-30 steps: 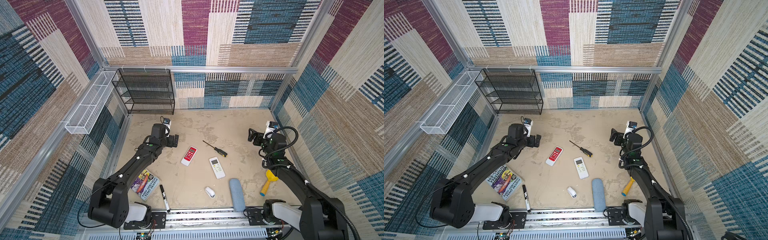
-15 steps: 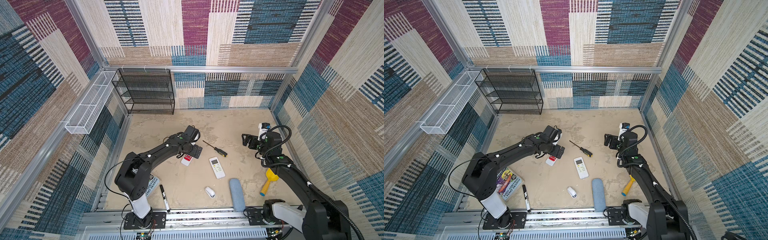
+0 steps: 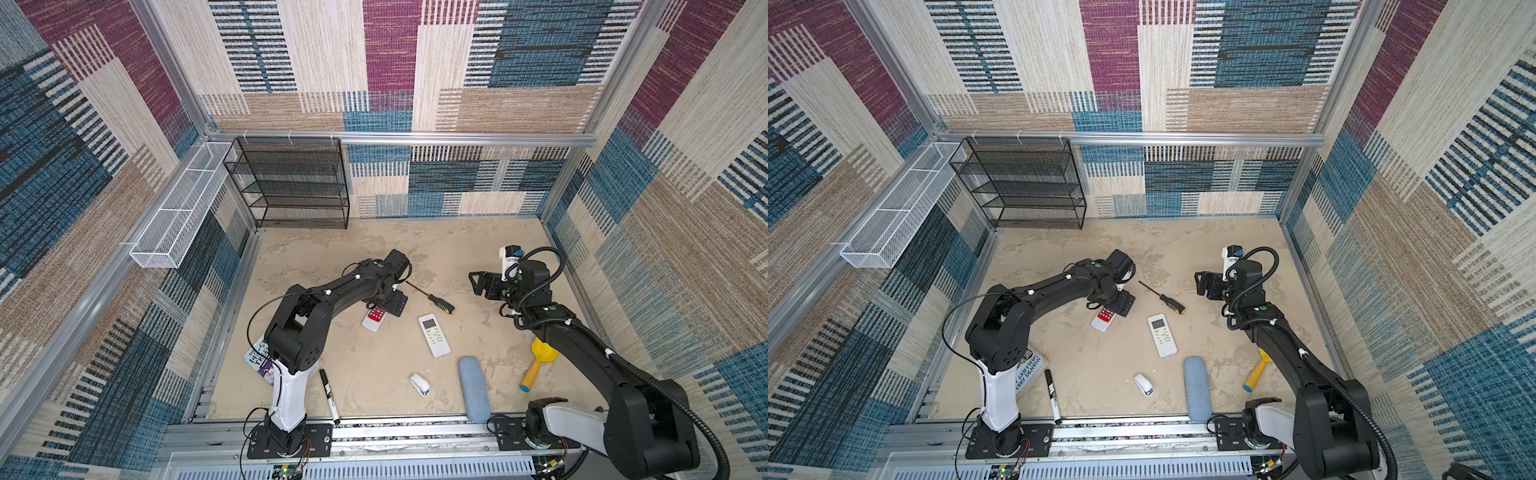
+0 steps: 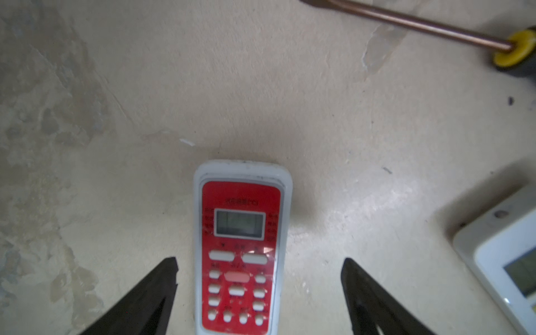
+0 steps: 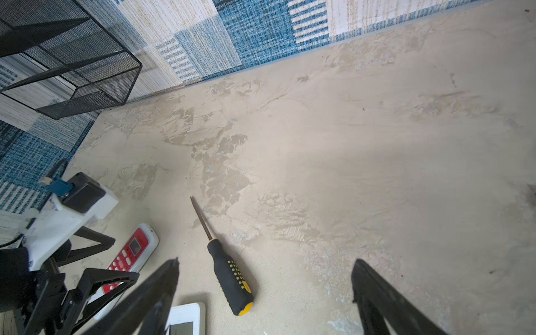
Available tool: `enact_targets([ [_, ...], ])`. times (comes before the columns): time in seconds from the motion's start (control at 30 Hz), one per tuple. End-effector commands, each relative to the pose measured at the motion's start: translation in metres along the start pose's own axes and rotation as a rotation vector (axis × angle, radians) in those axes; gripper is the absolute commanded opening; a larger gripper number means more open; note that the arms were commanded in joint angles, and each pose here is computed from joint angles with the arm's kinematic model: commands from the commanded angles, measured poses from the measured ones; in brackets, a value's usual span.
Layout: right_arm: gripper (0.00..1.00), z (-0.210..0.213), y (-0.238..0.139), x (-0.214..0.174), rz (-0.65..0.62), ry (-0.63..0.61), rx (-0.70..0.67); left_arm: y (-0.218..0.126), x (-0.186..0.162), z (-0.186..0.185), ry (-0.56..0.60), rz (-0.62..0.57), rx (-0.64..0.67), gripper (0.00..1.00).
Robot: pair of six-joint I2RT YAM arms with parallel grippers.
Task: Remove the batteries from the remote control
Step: 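Grasp the red-and-white remote with the left gripper while the right arm moves inward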
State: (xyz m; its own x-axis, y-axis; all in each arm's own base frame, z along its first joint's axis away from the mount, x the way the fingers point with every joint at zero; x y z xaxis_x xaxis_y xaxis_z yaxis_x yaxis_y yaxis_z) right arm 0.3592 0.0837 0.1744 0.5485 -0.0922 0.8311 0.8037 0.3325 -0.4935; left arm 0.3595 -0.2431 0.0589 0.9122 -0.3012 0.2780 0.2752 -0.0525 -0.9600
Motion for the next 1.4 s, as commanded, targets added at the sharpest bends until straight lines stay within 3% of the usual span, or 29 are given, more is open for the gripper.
enact_targets([
  [0.0, 0.93, 0.008, 0.002, 0.012, -0.035, -0.014, 0.036, 0.004, 0.001, 0.005, 0.003, 0.034, 0.02, 0.9],
  [0.57, 0.87, 0.016, 0.003, 0.025, -0.074, -0.045, 0.059, 0.032, 0.005, 0.008, -0.022, 0.12, -0.013, 0.72],
  [0.67, 0.85, 0.015, 0.003, 0.027, -0.084, -0.046, 0.053, 0.037, 0.001, 0.01, -0.025, 0.134, -0.004, 0.65],
  [0.83, 0.81, 0.022, -0.003, 0.031, -0.139, -0.07, 0.086, 0.037, 0.0, 0.011, -0.039, 0.136, 0.004, 0.43],
  [0.97, 0.81, 0.031, -0.011, 0.035, -0.202, -0.099, 0.132, 0.032, 0.004, 0.012, -0.06, 0.12, 0.006, 0.35],
  [1.37, 0.84, 0.055, -0.007, 0.019, -0.152, -0.153, 0.279, -0.024, 0.044, -0.001, -0.116, -0.062, -0.109, 0.35],
])
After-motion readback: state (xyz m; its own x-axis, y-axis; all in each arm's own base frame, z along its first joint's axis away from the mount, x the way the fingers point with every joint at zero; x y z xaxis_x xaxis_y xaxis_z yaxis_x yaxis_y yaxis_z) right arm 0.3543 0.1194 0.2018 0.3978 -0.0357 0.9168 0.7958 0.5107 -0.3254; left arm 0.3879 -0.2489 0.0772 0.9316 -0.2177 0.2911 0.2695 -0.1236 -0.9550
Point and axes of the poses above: each gripper's point midway between its finger pads, its own y axis out along the fingers, its own z axis along the line the jaws close on, x = y × z, the point moved 1 cm from there along -y, back along the fingers, and after that the axes turned 8 degrees about -y, right-handed, at the moved point
